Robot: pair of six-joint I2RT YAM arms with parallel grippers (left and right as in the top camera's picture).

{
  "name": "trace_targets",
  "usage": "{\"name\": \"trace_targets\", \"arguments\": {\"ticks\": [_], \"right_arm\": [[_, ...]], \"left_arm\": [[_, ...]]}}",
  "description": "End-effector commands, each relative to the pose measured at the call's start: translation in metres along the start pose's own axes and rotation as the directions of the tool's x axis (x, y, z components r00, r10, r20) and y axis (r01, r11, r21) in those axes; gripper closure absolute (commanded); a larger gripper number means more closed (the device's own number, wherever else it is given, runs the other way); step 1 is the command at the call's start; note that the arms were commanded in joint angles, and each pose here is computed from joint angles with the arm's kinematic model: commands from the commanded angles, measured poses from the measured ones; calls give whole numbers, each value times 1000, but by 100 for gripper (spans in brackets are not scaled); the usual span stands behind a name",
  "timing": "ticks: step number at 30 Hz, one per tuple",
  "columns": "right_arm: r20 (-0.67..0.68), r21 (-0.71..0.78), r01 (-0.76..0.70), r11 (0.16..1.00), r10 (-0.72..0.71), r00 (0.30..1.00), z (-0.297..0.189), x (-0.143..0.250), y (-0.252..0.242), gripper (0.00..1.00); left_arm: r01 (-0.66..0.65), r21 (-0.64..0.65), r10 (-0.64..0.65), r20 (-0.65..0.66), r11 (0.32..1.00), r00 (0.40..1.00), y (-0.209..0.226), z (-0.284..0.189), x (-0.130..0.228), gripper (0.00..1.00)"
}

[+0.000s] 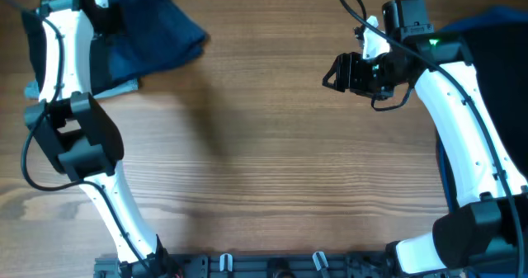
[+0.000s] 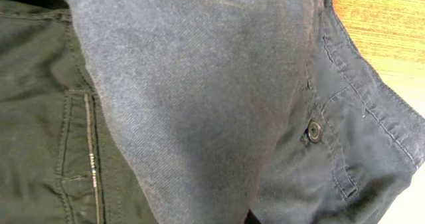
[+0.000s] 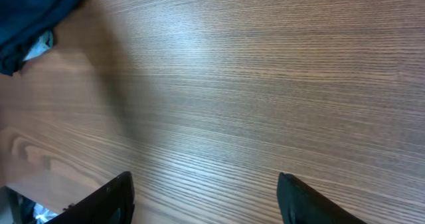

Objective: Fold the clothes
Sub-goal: 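Carry the folded blue pants with the left gripper onto the black stack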

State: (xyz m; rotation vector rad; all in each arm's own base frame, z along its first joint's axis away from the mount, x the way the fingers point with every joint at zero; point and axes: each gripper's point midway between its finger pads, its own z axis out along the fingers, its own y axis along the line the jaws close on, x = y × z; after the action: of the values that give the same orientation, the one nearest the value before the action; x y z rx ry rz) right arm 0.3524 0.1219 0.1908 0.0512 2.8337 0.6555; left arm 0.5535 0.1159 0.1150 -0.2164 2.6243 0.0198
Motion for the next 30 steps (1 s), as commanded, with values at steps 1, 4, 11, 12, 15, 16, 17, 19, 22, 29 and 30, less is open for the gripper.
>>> {"name": "trace_targets", "arguments": {"ticks": [1,4,11,12,15,16,17,19,22,29,30], "right_arm": [[4,7,27,1000,-27,1000,-2,3,1,30],[1,9,26,1000,-26,1000,-2,4,1,31],[-13,12,21,1000,-21,1000,-2,7,0,30],[-14,12,20,1000,-20,1000,-2,7,0,30],[-16,13,20,1000,-19,1000,-2,8,0,30],[-16,13,20,1000,-19,1000,-2,8,0,30],[-17,13,19,1000,-19,1000,-2,8,0,30],[-16,13,19,1000,-19,1000,-2,8,0,30],[-16,13,18,1000,-18,1000,-2,8,0,30],[-17,13,19,1000,-18,1000,-2,8,0,30],[-17,13,18,1000,-18,1000,-2,8,0,30]], "left_arm": [[-21,3,20,151,1000,988,-2,-60,-39,96],[-18,-21,22,206,1000,978,2,-84,-50,96],[21,-70,-4,237,997,972,28,-101,-55,96],[30,-74,-11,240,997,971,34,-101,-55,96],[55,-88,-31,250,995,968,50,-103,-56,96],[67,-88,-43,250,994,967,58,-104,-55,95],[74,-80,-52,252,994,966,62,-105,-54,94],[89,-62,-70,253,994,965,71,-106,-53,94],[113,-55,-96,249,992,964,84,-107,-49,93],[156,-77,-134,238,985,962,110,-107,-40,90],[160,-79,-138,238,984,962,113,-107,-40,89]]}}
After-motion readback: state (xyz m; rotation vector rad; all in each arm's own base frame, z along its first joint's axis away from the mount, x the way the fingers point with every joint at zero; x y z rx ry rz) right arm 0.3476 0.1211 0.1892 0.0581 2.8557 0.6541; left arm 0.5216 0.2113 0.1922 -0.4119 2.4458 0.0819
